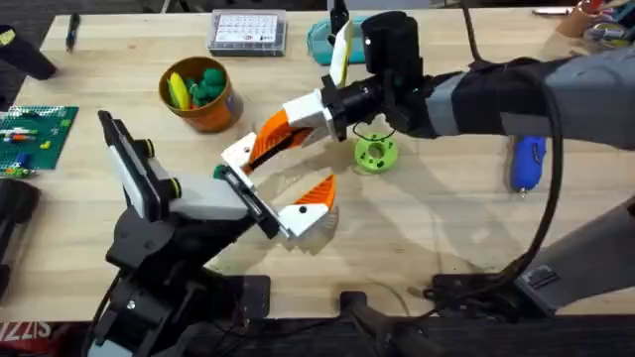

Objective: Pick up the gripper from the table and insert it into the empty holder that is missing its gripper. Then pick up a screw, insert it into the mounting hole, and use the screwdriver to tighten it. Finally, clean up the table by picking up the vegetable and placing it into the bucket.

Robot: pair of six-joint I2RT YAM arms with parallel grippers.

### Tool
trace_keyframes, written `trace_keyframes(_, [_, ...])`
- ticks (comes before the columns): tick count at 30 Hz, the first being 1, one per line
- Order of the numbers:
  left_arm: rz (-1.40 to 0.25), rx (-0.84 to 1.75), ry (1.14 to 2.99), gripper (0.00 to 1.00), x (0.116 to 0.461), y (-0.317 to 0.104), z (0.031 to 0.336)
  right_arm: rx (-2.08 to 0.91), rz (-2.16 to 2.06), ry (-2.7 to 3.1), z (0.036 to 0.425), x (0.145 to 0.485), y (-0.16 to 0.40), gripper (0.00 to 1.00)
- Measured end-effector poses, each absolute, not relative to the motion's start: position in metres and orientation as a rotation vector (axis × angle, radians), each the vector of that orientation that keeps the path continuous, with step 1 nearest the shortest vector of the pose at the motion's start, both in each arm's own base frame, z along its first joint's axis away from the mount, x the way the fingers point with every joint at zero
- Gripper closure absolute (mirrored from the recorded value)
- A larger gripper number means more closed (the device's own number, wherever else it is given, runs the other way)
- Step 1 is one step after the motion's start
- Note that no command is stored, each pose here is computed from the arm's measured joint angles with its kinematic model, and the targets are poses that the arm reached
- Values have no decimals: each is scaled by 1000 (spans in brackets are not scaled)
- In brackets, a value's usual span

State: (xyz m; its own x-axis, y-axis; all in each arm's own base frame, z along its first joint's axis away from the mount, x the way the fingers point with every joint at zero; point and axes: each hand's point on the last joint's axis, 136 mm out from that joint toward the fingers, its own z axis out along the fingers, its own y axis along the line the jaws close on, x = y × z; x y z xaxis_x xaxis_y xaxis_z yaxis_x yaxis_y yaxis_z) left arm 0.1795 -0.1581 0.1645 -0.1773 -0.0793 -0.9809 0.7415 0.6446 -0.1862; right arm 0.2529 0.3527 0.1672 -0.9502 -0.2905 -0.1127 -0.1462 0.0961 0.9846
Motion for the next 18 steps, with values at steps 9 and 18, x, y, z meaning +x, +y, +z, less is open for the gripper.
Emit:
trace_keyframes(9, [-813,571,1590,14,178,-159,165,450,-1991,-2240,167,253,353,989])
trace_keyframes(18, [-813,571,1590,14,178,-159,165,451,-1991,-2237,167,252,353,989])
